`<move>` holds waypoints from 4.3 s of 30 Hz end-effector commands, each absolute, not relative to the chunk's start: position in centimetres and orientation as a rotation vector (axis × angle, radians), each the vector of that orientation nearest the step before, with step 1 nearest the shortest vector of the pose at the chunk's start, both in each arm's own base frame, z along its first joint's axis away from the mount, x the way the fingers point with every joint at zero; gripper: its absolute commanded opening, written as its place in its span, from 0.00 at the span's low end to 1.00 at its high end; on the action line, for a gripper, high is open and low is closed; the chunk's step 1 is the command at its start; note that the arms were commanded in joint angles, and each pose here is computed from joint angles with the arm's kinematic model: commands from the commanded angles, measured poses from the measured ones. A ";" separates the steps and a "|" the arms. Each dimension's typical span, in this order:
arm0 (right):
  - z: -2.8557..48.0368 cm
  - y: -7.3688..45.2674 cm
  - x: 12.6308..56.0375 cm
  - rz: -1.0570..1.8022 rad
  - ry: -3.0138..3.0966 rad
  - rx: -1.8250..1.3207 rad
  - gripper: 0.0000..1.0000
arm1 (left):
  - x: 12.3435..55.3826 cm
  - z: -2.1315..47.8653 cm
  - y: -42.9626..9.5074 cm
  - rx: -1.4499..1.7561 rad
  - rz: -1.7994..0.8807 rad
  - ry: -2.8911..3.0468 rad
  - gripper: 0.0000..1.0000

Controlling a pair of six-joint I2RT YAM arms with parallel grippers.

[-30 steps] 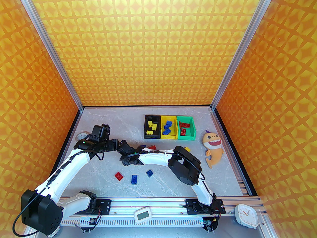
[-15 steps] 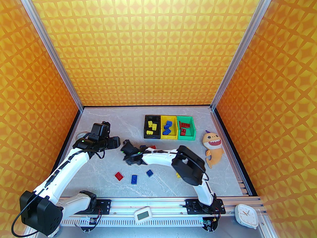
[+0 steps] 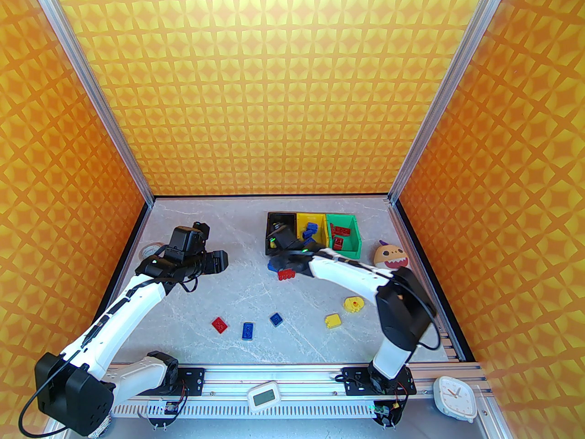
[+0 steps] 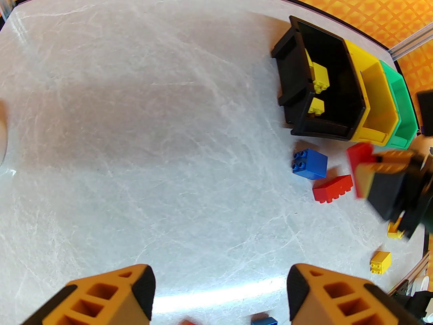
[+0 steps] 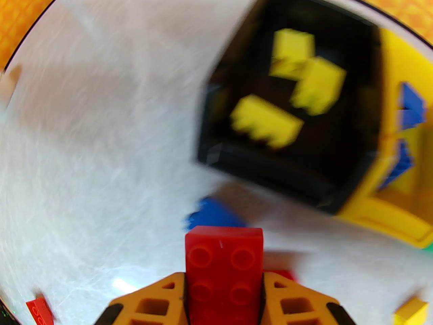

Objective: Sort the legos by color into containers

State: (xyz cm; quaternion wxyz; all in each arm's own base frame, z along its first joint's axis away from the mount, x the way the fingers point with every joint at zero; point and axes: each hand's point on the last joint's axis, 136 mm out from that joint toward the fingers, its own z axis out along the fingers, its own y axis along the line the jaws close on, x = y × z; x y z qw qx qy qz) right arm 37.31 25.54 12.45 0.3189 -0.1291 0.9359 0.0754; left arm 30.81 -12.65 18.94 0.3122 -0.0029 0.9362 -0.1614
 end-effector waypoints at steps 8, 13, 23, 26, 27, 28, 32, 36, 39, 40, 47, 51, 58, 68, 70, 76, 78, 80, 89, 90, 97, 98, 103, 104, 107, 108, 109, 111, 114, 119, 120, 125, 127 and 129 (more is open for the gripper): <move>13.2 15.1 40.5 0.069 2.482 -0.150 0.24 | 31.3 19.6 -14.8 0.082 -0.481 2.445 0.68; 13.7 10.3 42.5 0.025 2.478 -0.030 0.24 | 31.5 19.3 -15.7 0.110 -0.492 2.450 0.68; 13.3 4.1 46.4 -0.046 2.490 0.130 0.30 | 31.8 18.8 -17.7 0.164 -0.510 2.464 0.68; 12.8 3.5 47.4 -0.076 2.524 0.127 0.43 | 31.9 18.7 -18.0 0.165 -0.513 2.471 0.69; 12.9 3.5 47.6 -0.076 2.526 0.121 0.46 | 31.9 18.6 -18.0 0.163 -0.514 2.473 0.69; 13.0 3.6 47.6 -0.073 2.524 0.119 0.48 | 31.9 18.5 -18.0 0.162 -0.513 2.474 0.69; 13.7 3.6 47.3 -0.067 2.507 0.121 0.54 | 32.0 18.3 -18.1 0.159 -0.516 2.476 0.70; 14.0 3.7 46.4 -0.048 2.505 0.116 0.54 | 32.2 17.9 -18.3 0.158 -0.513 2.487 0.71; 14.2 3.9 45.6 -0.024 2.501 0.115 0.54 | 32.4 17.6 -18.6 0.162 -0.514 2.494 0.72; 14.3 4.0 45.3 -0.013 2.500 0.114 0.54 | 32.4 17.5 -18.8 0.161 -0.516 2.499 0.72; 14.0 5.7 42.8 0.052 2.508 0.076 0.53 | 32.6 15.8 -21.3 0.202 -0.546 2.540 0.73; 13.7 6.2 41.5 0.060 2.516 0.071 0.53 | 31.5 13.9 -22.3 0.174 -0.545 2.619 0.73; 13.5 6.6 39.2 0.093 2.512 0.074 0.53 | 25.4 10.8 -23.1 0.059 -0.410 2.756 0.74; 11.7 6.7 38.3 0.107 2.547 0.077 0.54 | 17.3 8.2 -21.0 -0.099 -0.250 2.866 0.74; 11.5 6.8 38.2 0.109 2.554 0.078 0.54 | 16.3 8.0 -20.8 -0.096 -0.225 2.887 0.74; 11.3 7.0 38.3 0.122 2.554 0.083 0.54 | 14.1 6.4 -21.9 -0.032 -0.205 2.953 0.74; 11.3 7.1 38.2 0.122 2.554 0.082 0.54 | 13.6 5.7 -22.2 -0.021 -0.201 2.974 0.74; 11.3 7.1 38.2 0.119 2.554 0.078 0.54 | 13.3 5.2 -22.2 -0.007 -0.178 2.990 0.74; 11.3 7.1 38.0 0.119 2.558 0.074 0.53 | 13.4 3.6 -23.5 0.068 -0.222 3.004 0.69; 11.2 7.2 38.0 0.122 2.559 0.072 0.53 | 13.5 3.7 -23.6 0.072 -0.223 3.002 0.68; 11.1 7.2 37.8 0.120 2.562 0.062 0.53 | 13.4 2.8 -23.4 0.095 -0.158 3.027 0.61; 11.1 7.2 37.7 0.118 2.564 0.062 0.53 | 13.4 2.7 -23.4 0.096 -0.152 3.028 0.60; 10.9 7.1 37.6 0.114 2.570 0.058 0.52 | 13.6 2.8 -23.4 0.103 -0.147 3.022 0.51; 10.9 7.2 37.6 0.115 2.569 0.058 0.52 | 13.6 2.8 -23.4 0.106 -0.148 3.020 0.49; 10.9 7.2 37.6 0.117 2.568 0.056 0.52 | 13.7 2.9 -23.6 0.123 -0.145 3.018 0.42; 10.9 7.2 37.6 0.118 2.569 0.056 0.52 | 13.8 2.9 -23.6 0.128 -0.141 3.018 0.40; 10.8 7.2 37.6 0.118 2.570 0.056 0.52 | 13.8 2.9 -23.8 0.139 -0.140 3.018 0.39; 10.8 7.2 37.5 0.116 2.571 0.054 0.52 | 14.0 2.9 -23.9 0.152 -0.138 3.016 0.36; 10.8 7.0 37.4 0.109 2.567 0.052 0.52 | 14.6 3.3 -24.3 0.190 -0.135 3.000 0.34; 10.7 6.9 37.0 0.097 2.569 0.045 0.52 | 17.5 5.3 -25.2 0.230 -0.156 2.940 0.33; 10.7 6.8 36.9 0.098 2.568 0.048 0.52 | 18.0 5.6 -25.5 0.240 -0.166 2.924 0.32; 10.6 7.1 36.8 0.126 2.565 0.052 0.51 | 22.2 8.2 -27.5 0.309 -0.203 2.824 0.32; 10.6 7.1 36.6 0.130 2.565 0.054 0.51 | 24.2 9.5 -28.3 0.335 -0.217 2.780 0.32; 10.7 7.1 36.3 0.137 2.563 0.059 0.51 | 26.4 10.7 -29.1 0.369 -0.231 2.737 0.33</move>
